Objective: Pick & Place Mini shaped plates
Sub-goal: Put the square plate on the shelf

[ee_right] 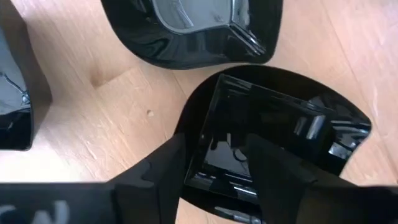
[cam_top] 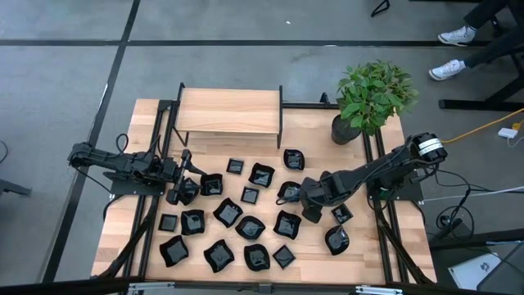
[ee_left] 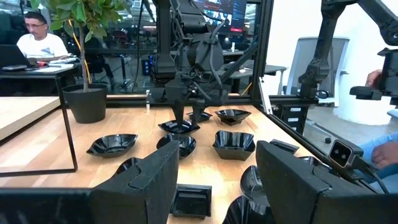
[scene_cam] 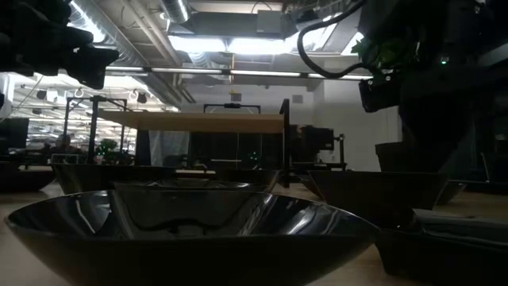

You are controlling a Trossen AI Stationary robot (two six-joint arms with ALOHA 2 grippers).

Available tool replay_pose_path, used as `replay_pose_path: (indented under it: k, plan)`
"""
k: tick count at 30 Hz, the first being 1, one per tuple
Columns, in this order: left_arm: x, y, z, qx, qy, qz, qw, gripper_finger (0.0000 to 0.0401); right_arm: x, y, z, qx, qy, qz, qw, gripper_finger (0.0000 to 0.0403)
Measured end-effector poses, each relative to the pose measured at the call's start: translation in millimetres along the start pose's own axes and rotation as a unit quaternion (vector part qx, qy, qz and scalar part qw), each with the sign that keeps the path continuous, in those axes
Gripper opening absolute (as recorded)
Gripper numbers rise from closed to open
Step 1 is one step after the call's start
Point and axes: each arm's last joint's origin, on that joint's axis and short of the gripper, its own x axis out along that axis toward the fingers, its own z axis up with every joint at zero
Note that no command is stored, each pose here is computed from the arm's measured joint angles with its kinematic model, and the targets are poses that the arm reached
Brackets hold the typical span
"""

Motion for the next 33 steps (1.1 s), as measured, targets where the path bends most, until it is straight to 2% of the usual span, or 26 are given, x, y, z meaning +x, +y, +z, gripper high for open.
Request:
replay_pose_path:
  k: [4,15,26,33]
  plan:
    - [0,0,0,0.000,0.000,0.000,1.000,0.0208,0,-1,-1,0.011,0.005,-0.006,1.000,0.0167]
    - [0,0,0,0.000,0.000,0.000,1.000,0.0208,0,-3,-3,0.035,0.015,-0.017,0.999,0.0118]
    - [0,0,0,0.000,0.000,0.000,1.000,0.0207,-1,-3,-3,0.040,0.013,-0.016,0.999,0.0009]
    - [0,0,0,0.000,0.000,0.000,1.000,0.0207,-12,-6,-3,0.040,0.004,-0.005,0.999,0.0004]
